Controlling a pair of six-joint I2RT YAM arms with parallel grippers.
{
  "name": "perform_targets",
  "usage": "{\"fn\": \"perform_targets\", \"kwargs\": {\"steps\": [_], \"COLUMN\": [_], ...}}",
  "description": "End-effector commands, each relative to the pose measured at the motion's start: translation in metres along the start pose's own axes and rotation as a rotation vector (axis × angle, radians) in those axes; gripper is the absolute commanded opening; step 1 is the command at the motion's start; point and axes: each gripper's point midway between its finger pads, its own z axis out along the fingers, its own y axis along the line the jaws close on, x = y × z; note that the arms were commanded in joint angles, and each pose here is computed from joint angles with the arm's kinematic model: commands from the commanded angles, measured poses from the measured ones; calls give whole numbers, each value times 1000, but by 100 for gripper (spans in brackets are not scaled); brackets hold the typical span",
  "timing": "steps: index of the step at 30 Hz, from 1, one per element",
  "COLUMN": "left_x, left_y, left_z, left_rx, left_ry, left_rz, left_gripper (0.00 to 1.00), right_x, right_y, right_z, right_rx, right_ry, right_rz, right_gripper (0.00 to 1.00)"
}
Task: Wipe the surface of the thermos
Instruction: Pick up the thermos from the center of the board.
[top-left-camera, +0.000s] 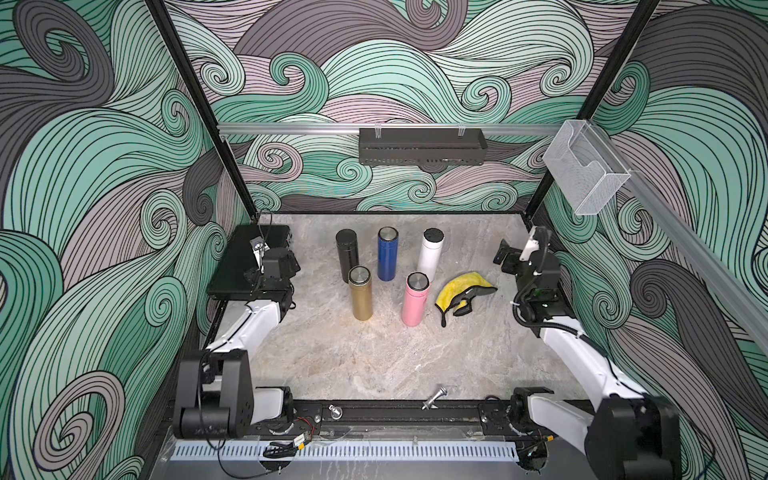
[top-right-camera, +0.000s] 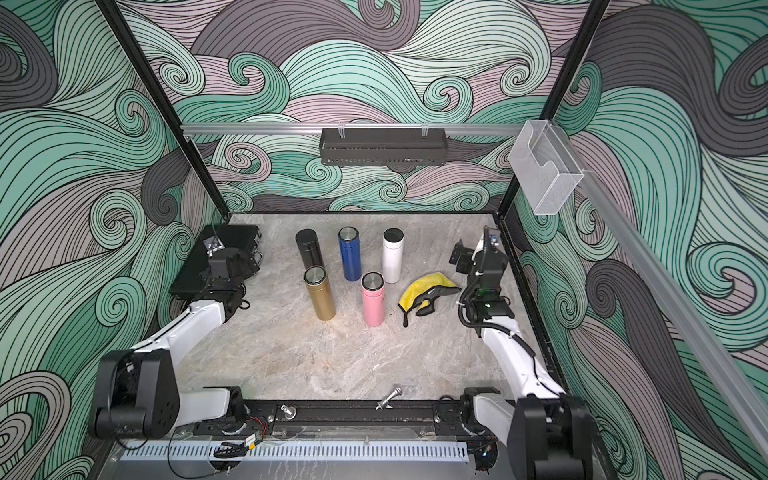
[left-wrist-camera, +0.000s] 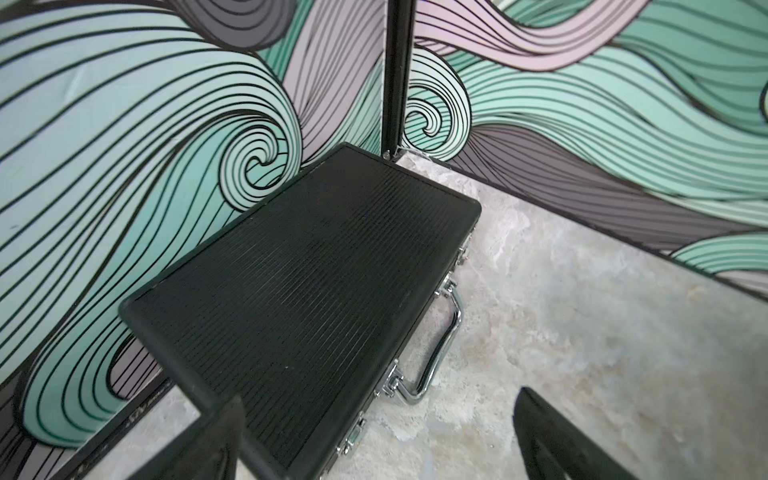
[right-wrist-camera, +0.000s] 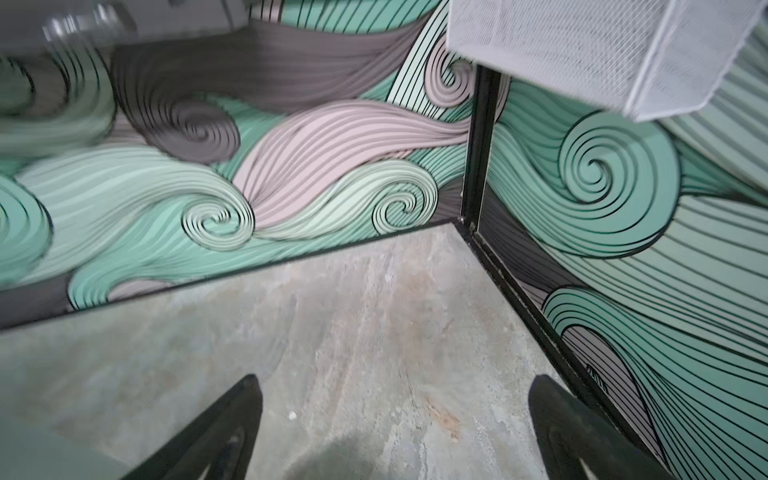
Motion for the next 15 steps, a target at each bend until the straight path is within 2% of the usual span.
{"fn": "perform_targets", "kwargs": {"steps": [1, 4, 6, 11, 15], "left_x": [15, 9, 6, -11, -11], "left_y": [18, 12, 5, -3, -25], "left_z": [-27, -62, -89, -172, -220], "left_rx": [-62, 25, 128, 422, 660], "left_ry": [143, 216, 254, 235, 300], "left_rz": [-109, -181, -206, -197, -127], "left_gripper": [99, 99, 98, 98, 98], "right_x": [42, 52, 69, 109, 116], "right_y": [-6, -1, -2, 4, -6], "right_z": [-16, -30, -41, -67, -82], "right_rx": [17, 2, 17, 10, 96], "right_ry": [228, 331, 433, 727, 773], "right_rz": [90, 186, 215, 188, 196], "right_gripper": [100, 100, 100, 100, 100]}}
